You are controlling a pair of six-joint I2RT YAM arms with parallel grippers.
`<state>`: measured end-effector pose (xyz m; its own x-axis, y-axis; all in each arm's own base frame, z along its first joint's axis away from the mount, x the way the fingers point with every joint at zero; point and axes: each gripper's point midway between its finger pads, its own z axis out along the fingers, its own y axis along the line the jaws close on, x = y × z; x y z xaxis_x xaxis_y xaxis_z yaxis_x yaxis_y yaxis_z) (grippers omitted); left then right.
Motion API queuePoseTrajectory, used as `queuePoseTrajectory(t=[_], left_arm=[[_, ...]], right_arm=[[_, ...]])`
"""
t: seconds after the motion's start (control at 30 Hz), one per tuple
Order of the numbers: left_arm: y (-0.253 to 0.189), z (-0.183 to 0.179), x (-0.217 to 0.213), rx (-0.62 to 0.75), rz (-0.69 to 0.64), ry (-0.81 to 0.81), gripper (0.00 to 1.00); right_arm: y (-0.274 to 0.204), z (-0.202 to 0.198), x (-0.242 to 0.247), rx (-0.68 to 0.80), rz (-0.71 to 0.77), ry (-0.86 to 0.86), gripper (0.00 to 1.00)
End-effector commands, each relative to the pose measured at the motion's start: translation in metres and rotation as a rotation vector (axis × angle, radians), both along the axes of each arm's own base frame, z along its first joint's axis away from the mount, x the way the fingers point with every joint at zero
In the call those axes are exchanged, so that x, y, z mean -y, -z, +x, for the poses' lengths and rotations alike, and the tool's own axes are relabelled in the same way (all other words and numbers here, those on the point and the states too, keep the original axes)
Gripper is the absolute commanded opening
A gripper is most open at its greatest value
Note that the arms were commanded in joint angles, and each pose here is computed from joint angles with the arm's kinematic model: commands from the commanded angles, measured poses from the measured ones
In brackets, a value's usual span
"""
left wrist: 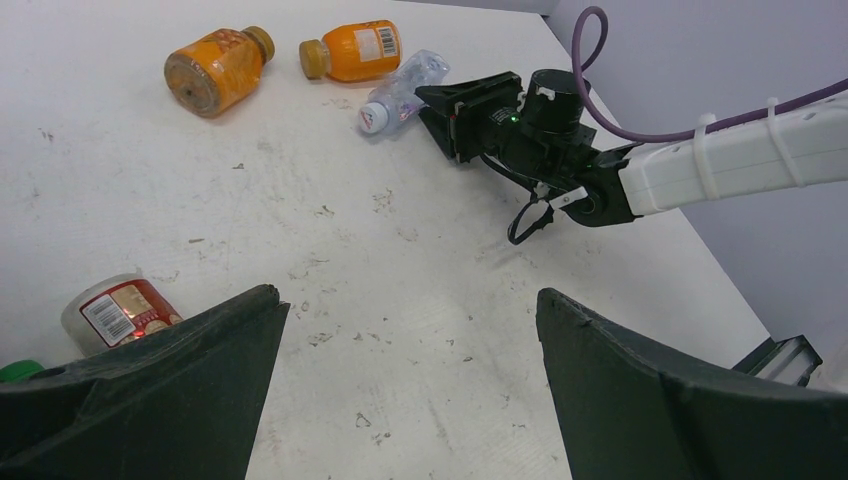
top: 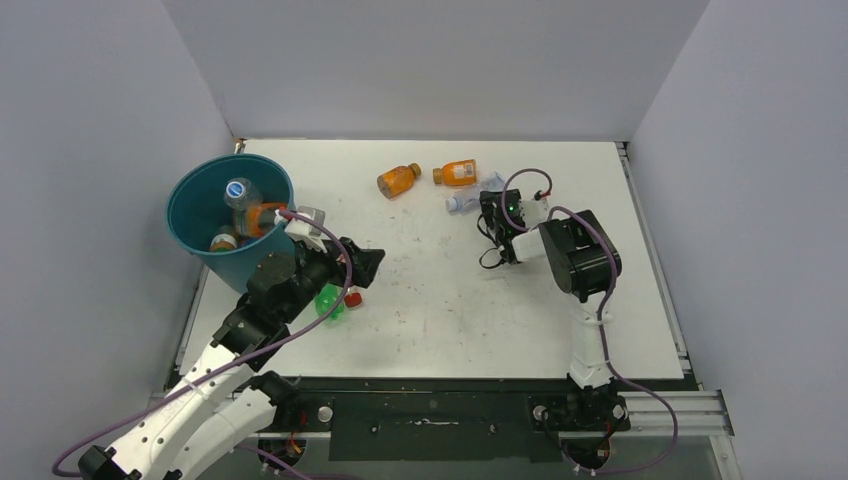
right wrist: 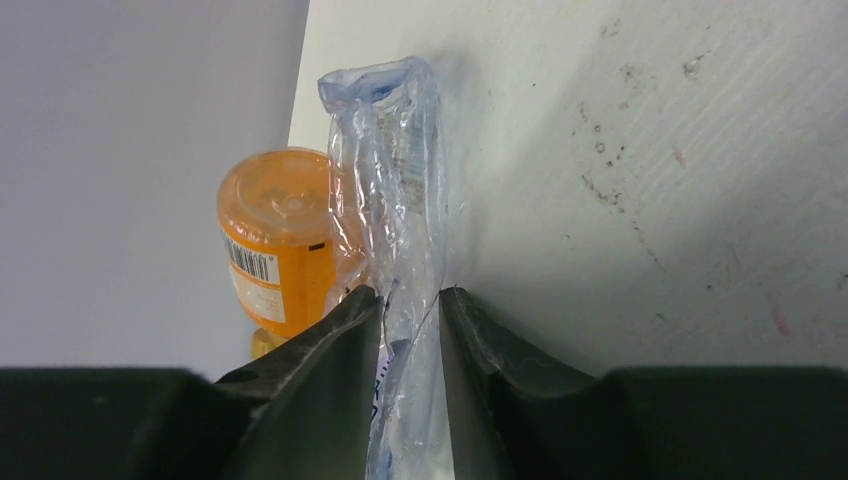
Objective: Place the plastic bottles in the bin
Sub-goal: Pick up the plastic bottle at the center of the board.
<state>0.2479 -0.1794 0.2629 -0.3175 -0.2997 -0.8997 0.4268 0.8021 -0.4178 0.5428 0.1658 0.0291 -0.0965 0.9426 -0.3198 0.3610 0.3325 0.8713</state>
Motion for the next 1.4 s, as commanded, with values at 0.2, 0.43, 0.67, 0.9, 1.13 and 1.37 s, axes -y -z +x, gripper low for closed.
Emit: queuePoseTrajectory(t=[0.2,0.43,0.67,0.9,1.13,1.37], left_arm=[[-0.025,-0.002,0.001,0.077,-0.037,0.014,0.96],[-0.034,-0.009,0.000,0.122,-0.056,0.029,0.96],[-0.040,-0.016,0.022,0.109,-0.111,0.142,0.96],[-0.052,-0.051,0.065,0.152,-0.231,0.463,0.96],[-0.051,-0.075,0.082,0.181,-0.290,0.639,0.96],[-0.041,-0.068,0.088,0.132,-0.280,0.637,0.96]], right_arm=[[0.056,-0.065,0.009,-0.185,-0.084,-0.097,0.05],[-0.002,-0.112,0.013,-0.078,-0.183,-0.204,0.05],[-0.101,-0.192,-0.034,0.249,-0.372,-0.476,0.05],[-0.190,-0.289,-0.084,0.636,-0.461,-0.797,0.05],[-0.217,-0.348,-0.103,0.788,-0.497,-0.985,0.05],[-0.215,-0.368,-0.121,0.817,-0.498,-1.090,0.05]])
